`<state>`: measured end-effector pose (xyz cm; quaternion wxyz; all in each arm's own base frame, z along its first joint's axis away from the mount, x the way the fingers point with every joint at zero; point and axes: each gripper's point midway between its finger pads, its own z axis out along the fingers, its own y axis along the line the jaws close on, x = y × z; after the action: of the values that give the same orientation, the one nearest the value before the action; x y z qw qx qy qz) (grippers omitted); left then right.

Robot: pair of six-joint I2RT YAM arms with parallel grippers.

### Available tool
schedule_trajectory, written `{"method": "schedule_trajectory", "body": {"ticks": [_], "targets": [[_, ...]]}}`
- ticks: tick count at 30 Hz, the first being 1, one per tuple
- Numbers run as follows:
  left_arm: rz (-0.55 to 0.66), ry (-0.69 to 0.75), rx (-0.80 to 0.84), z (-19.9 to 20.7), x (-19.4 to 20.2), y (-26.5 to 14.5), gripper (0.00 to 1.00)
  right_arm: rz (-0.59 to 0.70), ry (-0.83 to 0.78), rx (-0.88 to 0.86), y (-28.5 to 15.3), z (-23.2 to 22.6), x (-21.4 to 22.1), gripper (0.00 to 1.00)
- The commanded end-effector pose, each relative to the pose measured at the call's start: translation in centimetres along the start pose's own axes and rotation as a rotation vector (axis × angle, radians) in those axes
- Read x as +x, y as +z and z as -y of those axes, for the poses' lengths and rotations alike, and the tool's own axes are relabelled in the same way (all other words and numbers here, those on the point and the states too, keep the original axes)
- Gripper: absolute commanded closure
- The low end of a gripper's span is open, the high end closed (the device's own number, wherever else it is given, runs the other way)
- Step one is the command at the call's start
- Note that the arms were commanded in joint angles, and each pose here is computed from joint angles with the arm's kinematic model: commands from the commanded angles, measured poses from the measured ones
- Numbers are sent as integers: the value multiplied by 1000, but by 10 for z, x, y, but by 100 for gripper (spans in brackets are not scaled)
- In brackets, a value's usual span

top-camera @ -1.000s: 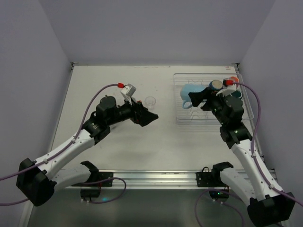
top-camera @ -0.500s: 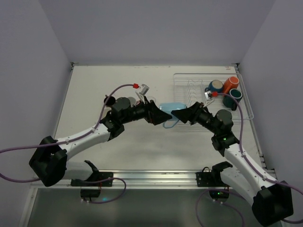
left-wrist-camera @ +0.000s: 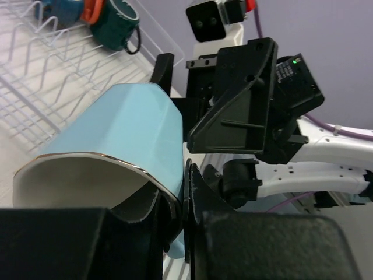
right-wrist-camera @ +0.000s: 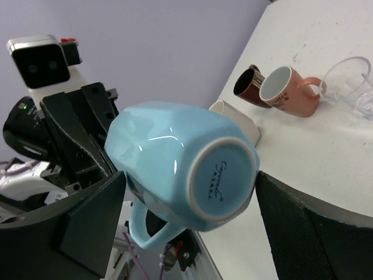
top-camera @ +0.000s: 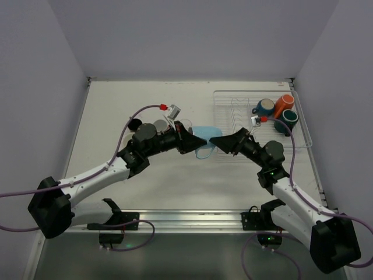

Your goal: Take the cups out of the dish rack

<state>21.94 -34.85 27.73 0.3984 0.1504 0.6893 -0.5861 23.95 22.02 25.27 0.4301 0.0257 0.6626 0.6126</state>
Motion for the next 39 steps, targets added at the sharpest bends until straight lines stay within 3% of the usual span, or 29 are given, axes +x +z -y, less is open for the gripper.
{"method": "schedule_trajectory", "body": {"ticks": [1,5,6,8,9,10,12,16,25,31,39], "targets": [[93,145,-139,-9,-30,-10,92,37,-69,-4,0,-7,-7,4],[69,218,-353,-35,-38,-31,97,34,-103,60,-5,0,-8,1],[-26,211,-460,-56,-20,-43,98,41,-110,75,-6,2,-9,1],[-61,274,-567,-65,-32,-52,98,36,-134,112,-10,8,-8,1],[-182,270,-660,-85,-11,-64,98,43,-158,129,-10,11,-9,1],[-194,312,-707,-87,-22,-67,99,42,-165,144,-11,14,-9,1],[-353,312,-818,-110,1,-83,99,34,-172,179,-14,20,-8,1],[-493,368,-952,-136,12,-100,100,25,-191,216,-15,28,-8,1],[-593,420,-1103,-176,26,-112,100,1,-202,227,-15,33,-4,1],[-630,422,-1104,-197,39,-104,100,-16,-200,218,-13,33,-1,1],[-689,360,-1072,-214,52,-104,85,-5,-210,232,-15,34,-3,1]]}}
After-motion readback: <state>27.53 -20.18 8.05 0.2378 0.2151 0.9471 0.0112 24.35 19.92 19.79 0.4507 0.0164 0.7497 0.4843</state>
